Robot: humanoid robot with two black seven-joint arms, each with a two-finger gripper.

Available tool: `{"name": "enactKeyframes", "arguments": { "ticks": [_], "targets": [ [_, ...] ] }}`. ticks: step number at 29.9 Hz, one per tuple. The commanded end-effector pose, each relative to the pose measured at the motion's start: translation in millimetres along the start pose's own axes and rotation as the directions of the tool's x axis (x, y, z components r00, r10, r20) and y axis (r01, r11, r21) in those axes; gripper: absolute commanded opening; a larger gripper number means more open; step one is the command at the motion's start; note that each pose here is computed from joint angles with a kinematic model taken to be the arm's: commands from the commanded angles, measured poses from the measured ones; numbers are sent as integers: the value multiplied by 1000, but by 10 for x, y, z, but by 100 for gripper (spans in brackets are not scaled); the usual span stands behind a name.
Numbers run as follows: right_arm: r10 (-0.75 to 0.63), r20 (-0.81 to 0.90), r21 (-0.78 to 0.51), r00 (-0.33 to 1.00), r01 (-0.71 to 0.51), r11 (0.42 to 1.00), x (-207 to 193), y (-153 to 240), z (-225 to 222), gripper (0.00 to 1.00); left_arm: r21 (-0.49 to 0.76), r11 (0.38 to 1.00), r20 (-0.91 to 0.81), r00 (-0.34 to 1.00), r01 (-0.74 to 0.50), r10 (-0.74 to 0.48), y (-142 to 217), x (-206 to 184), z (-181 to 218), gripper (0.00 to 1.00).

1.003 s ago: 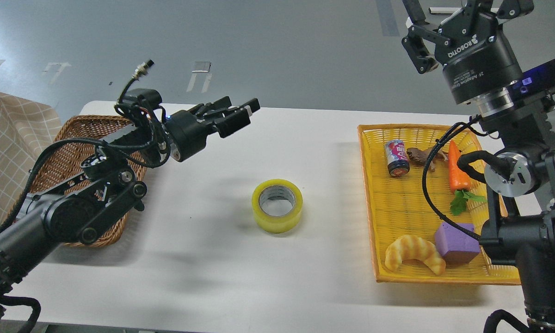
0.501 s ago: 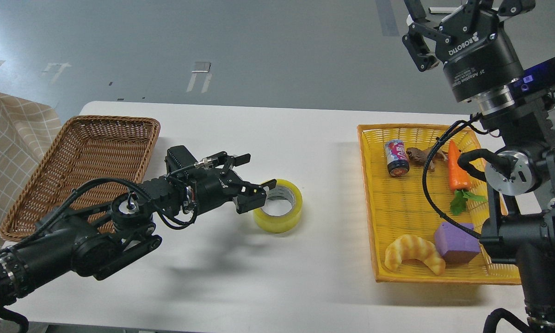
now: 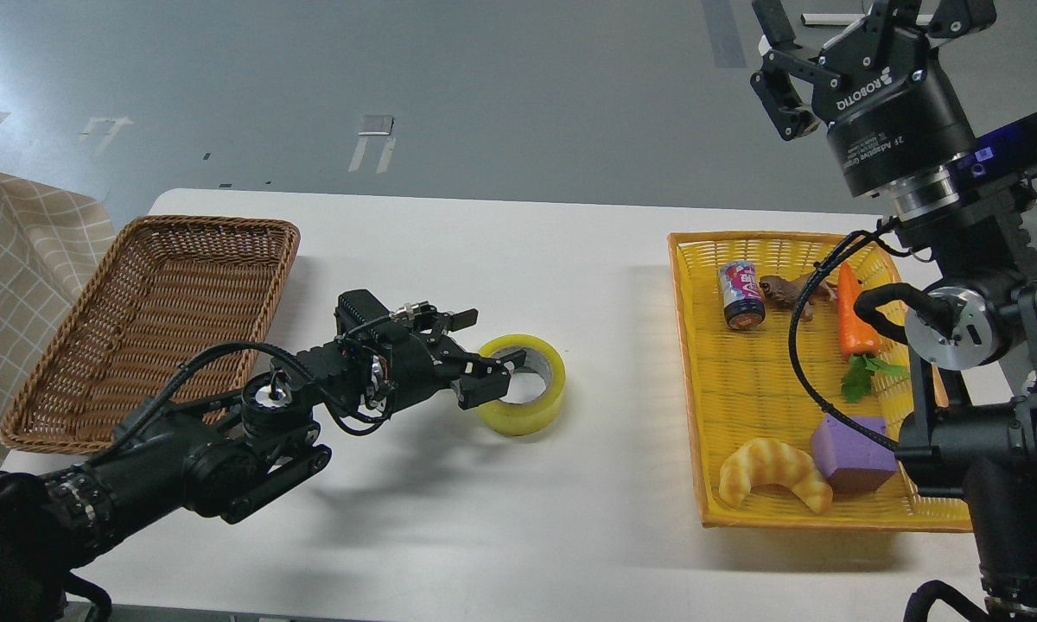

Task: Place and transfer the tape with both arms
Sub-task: 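Close the left gripper on the tape roll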

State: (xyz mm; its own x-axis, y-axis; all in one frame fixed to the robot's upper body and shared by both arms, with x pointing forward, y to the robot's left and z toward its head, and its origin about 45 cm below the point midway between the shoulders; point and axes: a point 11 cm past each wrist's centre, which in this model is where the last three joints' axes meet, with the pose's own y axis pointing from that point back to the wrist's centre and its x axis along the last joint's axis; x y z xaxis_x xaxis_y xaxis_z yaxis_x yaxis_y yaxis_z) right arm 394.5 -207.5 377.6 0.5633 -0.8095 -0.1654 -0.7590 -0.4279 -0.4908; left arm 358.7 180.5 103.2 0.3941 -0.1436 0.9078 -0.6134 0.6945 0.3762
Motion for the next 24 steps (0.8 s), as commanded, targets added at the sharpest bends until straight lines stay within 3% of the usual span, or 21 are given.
{"name": "enactKeyframes", "arguments": {
  "ticks": [1,3,7,16,21,24],
  "targets": [
    [-1,-1,1,1000,1,1000,-1,-3,-3,100,-1,1000,-4,1000,3,-3,-9,-14,7,90],
    [-1,0,-1,1000,1,1000,-2,-3,5,100,-17,1000,-2,1000,6,-6,-7,-11,18,73],
    [2,1,-5,1000,-2,1000,2,14,18,100,-74,997,8,1000,28,-27,13,-62,81,56],
    [8,3,-9,1000,-8,1000,15,38,36,100,-95,992,56,995,87,-81,14,-140,76,38],
    [12,2,-8,1000,-12,1000,22,47,30,100,-83,992,61,994,93,-88,7,-144,36,36],
    [18,1,-8,1000,-18,1000,37,50,28,100,-84,992,59,994,95,-90,6,-157,41,25]
  ]
}}
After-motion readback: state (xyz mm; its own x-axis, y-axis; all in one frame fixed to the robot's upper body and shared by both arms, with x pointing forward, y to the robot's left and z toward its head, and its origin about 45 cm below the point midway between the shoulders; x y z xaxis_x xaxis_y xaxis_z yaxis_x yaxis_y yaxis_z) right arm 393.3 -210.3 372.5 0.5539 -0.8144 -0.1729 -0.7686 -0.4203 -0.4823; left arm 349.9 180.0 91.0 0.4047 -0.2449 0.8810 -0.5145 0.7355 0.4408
